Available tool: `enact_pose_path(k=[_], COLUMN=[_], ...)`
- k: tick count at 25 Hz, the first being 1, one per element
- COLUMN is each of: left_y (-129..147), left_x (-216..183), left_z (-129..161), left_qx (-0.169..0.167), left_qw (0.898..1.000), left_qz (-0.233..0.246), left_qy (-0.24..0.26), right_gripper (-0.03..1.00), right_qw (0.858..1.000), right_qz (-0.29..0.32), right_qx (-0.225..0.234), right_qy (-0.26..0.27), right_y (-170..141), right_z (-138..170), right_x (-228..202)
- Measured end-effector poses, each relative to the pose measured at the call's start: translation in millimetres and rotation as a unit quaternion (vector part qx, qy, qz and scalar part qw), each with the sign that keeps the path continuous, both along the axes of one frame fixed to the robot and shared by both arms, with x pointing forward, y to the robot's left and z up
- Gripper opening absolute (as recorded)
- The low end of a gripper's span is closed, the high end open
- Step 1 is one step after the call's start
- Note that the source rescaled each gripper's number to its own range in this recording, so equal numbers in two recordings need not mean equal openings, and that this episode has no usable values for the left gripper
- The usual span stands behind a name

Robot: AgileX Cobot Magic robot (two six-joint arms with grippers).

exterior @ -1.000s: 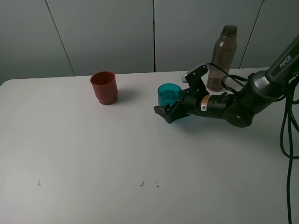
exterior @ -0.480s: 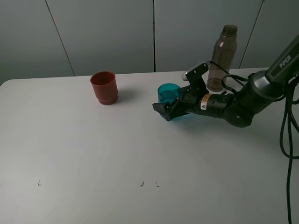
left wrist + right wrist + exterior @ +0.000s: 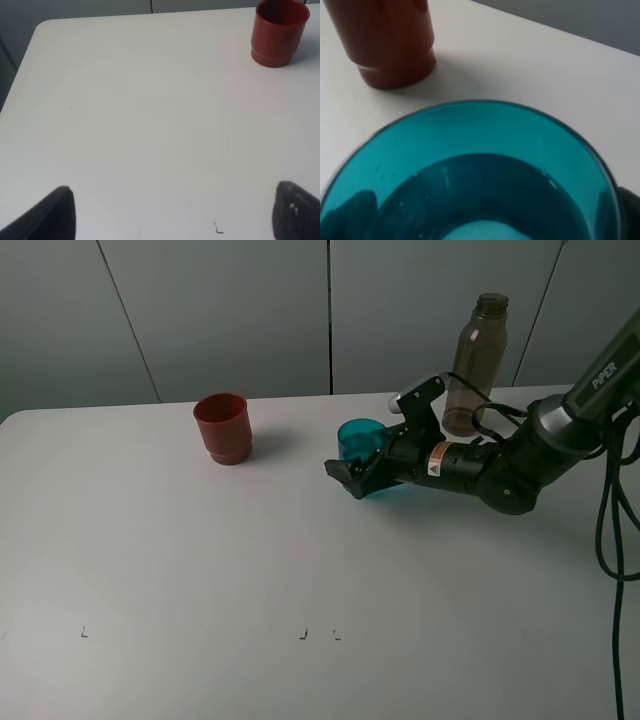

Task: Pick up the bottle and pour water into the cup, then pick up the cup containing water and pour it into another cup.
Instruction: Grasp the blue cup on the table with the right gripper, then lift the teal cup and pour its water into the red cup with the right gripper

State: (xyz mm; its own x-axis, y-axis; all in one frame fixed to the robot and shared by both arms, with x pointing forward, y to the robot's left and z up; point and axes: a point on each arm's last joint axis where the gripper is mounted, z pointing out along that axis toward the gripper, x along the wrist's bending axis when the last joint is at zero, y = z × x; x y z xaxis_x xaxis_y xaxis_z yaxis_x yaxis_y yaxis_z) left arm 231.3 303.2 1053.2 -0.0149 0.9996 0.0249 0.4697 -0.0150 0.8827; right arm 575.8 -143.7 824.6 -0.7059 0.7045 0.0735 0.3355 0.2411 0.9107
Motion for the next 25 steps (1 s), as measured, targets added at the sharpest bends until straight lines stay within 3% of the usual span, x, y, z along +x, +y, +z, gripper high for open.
enact_pose_path(k=[2,3,4,25], left_y=[0.0,0.0,0.0,0.0], left_x=[0.0,0.0,0.0,0.0], left_z=[0.0,0.0,0.0,0.0], left_qx=[0.000,0.000,-0.003,0.000], left_qw=[1.000,1.000,1.000,1.000], left_qz=[0.000,0.000,0.002,0.000], left_qy=[0.000,0.000,0.000,0.000], right_gripper=[0.63,0.37,0.04,0.04], right_qw=[1.000,1.000,1.000,1.000], right_qz=[0.000,0.000,0.000,0.001], right_qx=[0.000,0.000,0.000,0.000], right_qy=[0.000,0.000,0.000,0.001], right_y=[0.0,0.0,0.2,0.8], right_z=[0.0,0.0,0.0,0.0], right_x=[0.0,0.0,-0.1,-0.4])
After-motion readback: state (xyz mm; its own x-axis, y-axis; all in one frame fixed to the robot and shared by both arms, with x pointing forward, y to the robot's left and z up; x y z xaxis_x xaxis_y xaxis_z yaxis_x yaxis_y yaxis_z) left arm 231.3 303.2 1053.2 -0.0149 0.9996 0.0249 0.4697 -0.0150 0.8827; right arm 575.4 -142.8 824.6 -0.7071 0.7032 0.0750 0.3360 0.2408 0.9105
